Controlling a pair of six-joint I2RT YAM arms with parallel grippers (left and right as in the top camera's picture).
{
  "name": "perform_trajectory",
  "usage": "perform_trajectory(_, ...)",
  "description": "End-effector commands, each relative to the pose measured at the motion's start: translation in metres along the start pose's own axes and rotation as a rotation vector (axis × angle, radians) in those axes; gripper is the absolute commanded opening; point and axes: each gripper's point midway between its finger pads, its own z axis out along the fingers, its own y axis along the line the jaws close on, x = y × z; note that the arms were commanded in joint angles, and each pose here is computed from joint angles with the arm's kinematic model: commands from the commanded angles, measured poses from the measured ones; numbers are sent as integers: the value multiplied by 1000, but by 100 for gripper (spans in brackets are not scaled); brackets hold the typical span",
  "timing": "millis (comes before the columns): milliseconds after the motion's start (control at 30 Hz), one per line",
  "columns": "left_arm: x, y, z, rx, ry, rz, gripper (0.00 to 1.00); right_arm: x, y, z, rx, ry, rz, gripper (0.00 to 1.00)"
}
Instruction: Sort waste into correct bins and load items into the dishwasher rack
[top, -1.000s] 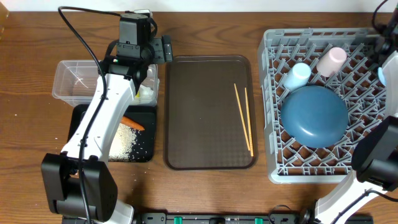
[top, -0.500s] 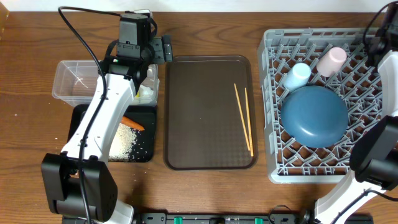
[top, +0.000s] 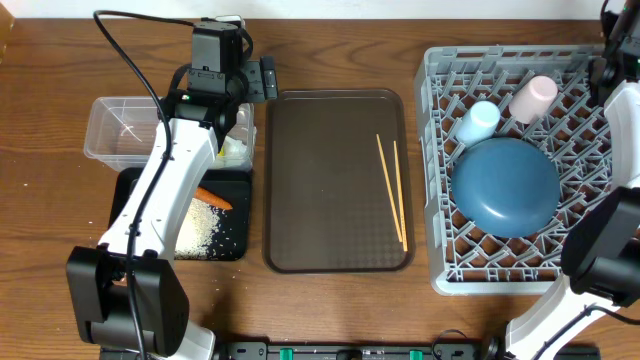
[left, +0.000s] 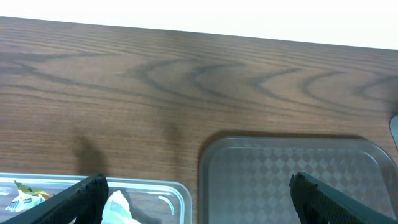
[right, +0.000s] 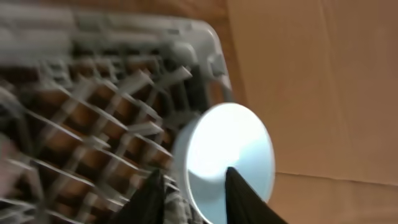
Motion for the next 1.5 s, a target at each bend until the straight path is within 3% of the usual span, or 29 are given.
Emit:
perform_trajectory(0, 2, 3, 2, -11, 6, -9, 94, -13, -35, -29, -53, -89, 342, 32)
perform_trajectory(133, 2, 3, 2, -11, 6, -10, 94, 5, -64, -30, -188, -67, 692, 40)
perform_trajectory(267, 2, 3, 2, -11, 6, -9, 94, 43, -91, -16, -285, 35, 982, 38)
perform_trajectory(400, 2, 3, 2, -11, 6, -9, 94, 86, -113, -2, -296, 139, 1123, 34)
perform_trajectory(567, 2, 3, 2, -11, 6, -9, 94, 123, -123, 15, -258, 216, 1178, 33)
perform_trajectory(767, 2, 3, 2, -11, 6, -9, 94, 137, -110, 51, -254, 228, 1213, 40)
perform_trajectory(1233, 2, 3, 2, -11, 6, -9, 94, 109, -59, 118, -323, 141, 1160, 46)
perform_trajectory(1467, 2, 3, 2, -11, 6, -9, 94, 99, -41, 122, -349, 136, 1134, 40)
